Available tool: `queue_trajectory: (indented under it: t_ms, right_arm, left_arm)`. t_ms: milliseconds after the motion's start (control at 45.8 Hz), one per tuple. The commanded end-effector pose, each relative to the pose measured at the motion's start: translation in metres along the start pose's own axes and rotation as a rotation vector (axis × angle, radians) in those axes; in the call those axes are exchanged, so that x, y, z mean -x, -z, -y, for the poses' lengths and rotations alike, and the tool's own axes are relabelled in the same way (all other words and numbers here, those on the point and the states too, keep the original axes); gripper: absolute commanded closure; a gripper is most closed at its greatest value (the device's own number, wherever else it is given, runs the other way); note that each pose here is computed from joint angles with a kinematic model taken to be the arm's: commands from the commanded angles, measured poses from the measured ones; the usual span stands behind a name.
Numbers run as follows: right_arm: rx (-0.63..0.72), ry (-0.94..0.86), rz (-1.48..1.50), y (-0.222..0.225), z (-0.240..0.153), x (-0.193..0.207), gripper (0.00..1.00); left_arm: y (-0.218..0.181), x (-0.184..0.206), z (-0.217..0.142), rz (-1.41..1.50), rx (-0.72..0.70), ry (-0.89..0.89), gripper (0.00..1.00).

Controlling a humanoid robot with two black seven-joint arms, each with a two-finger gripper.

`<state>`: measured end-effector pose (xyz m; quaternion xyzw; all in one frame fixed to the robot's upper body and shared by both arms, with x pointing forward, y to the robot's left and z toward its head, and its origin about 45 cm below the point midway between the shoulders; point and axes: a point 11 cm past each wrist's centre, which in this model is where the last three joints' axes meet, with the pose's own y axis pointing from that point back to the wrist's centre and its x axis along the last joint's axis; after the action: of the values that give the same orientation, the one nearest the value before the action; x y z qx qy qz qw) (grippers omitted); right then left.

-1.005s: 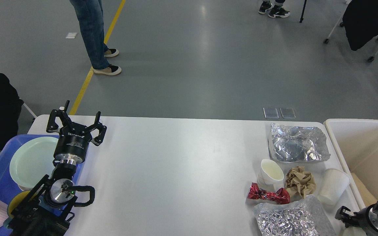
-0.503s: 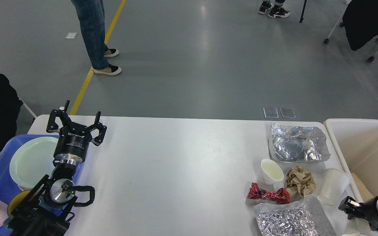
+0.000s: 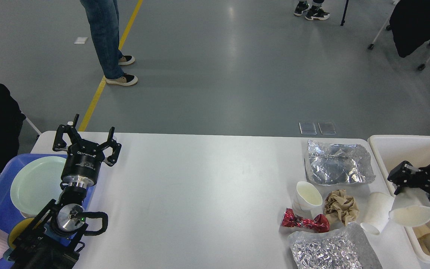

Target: Tidy desktop

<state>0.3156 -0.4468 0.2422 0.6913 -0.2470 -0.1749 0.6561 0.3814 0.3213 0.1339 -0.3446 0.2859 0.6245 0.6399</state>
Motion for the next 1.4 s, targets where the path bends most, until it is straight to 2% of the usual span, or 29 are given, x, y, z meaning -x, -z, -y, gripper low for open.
queue_trajectory:
  t_ms: [0,109,262,437,656,765,962,1158,1377]
  right_arm:
    - [0.043,-0.029,-0.143,0.047,-0.036,-0.005,1.00]
    - [0.019,-0.017,-0.240,0.091,-0.072,0.006,1.00]
    - [-0.009,0.017,-0.312,0.127,-0.097,0.028,1.00]
    - [-0.057,0.019,-0.303,0.140,-0.104,0.033,1.00]
    - [-0.068,0.007,-0.266,0.135,-0.104,0.029,1.00]
    - [-0.068,-0.044,-0.208,0.117,-0.096,0.014,1.00]
    - [-0.064,-0.197,-0.040,0.057,-0.052,-0.022,1.00]
    - [0.037,-0.289,0.021,0.004,0.003,-0.045,1.00]
    - [0.092,-0.473,0.085,-0.051,0.055,-0.079,1.00]
  left_arm:
    - [0.000,0.000,0.000,0.000,-0.001,0.001,0.04]
    - [0.000,0.000,0.000,0.000,-0.001,-0.001,0.04]
    - [0.000,0.000,0.000,0.000,-0.001,-0.001,0.04]
    - [0.000,0.000,0.000,-0.002,0.000,0.000,0.04]
    - [0.000,0.000,0.000,0.000,0.001,-0.001,0.04]
    - [0.000,0.000,0.000,0.000,0.001,0.001,0.04]
    - [0.000,0.000,0.000,0.000,0.001,-0.001,0.04]
    - [0.000,0.000,0.000,0.000,0.001,0.001,0.04]
    - [0.000,0.000,0.000,0.000,0.001,-0.001,0.04]
